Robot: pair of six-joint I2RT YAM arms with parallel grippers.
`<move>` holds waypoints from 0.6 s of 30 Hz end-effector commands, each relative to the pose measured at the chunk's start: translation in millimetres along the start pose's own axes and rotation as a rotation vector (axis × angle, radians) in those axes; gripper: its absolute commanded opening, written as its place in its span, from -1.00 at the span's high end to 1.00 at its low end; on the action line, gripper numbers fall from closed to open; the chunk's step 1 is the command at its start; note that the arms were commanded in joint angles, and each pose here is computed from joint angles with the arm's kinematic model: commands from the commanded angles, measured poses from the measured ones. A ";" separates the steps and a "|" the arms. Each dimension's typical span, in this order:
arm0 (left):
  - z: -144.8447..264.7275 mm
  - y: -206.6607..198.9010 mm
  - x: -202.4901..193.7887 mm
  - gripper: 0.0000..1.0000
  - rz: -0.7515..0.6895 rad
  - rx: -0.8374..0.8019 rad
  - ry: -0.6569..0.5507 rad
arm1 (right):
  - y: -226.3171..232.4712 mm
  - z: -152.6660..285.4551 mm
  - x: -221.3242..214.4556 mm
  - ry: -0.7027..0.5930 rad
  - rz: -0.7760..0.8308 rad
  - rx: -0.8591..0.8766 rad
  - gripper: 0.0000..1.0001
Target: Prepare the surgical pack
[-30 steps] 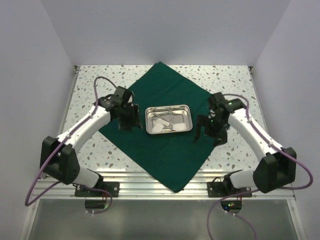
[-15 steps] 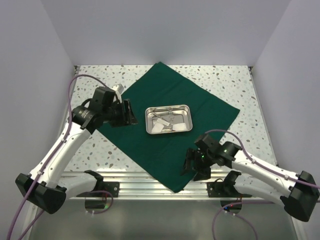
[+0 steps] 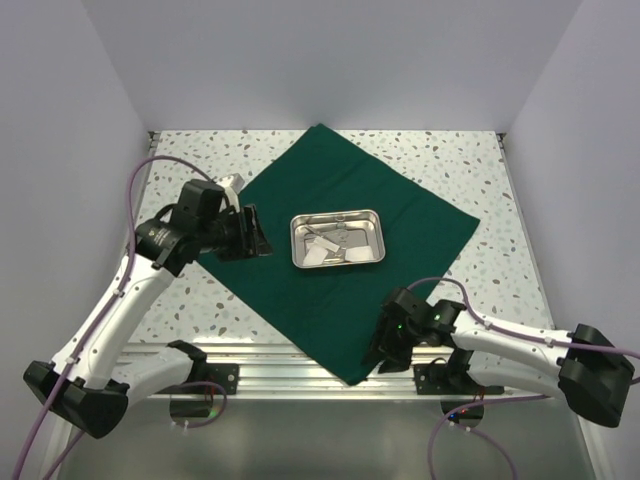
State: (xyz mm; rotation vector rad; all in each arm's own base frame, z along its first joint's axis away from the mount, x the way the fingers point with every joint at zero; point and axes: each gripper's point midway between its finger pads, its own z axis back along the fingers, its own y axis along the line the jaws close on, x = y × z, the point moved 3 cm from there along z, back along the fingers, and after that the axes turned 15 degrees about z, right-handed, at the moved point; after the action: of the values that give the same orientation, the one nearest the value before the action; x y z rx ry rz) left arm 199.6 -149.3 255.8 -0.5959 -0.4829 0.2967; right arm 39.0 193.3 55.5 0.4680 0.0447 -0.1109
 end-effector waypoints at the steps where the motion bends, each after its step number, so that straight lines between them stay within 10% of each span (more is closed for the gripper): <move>1: 6.7 -8.2 3.4 -0.18 -0.004 -0.014 0.009 | 8.9 -7.9 7.1 -0.045 -0.078 0.071 -0.03; 10: 6.0 -6.4 3.2 -0.18 -0.025 0.005 0.027 | 8.8 -22.5 9.2 -0.034 -0.090 0.042 0.06; 18: 9.9 -6.2 12.6 -0.18 -0.053 0.052 0.007 | 71.8 33.2 31.2 -0.159 0.001 0.127 0.98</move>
State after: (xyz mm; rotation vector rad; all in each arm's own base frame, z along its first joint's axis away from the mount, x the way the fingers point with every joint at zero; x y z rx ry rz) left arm 203.5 -148.3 259.8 -0.5473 -0.4494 0.2817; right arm 55.0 215.5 64.5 0.4899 -0.0032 -0.1637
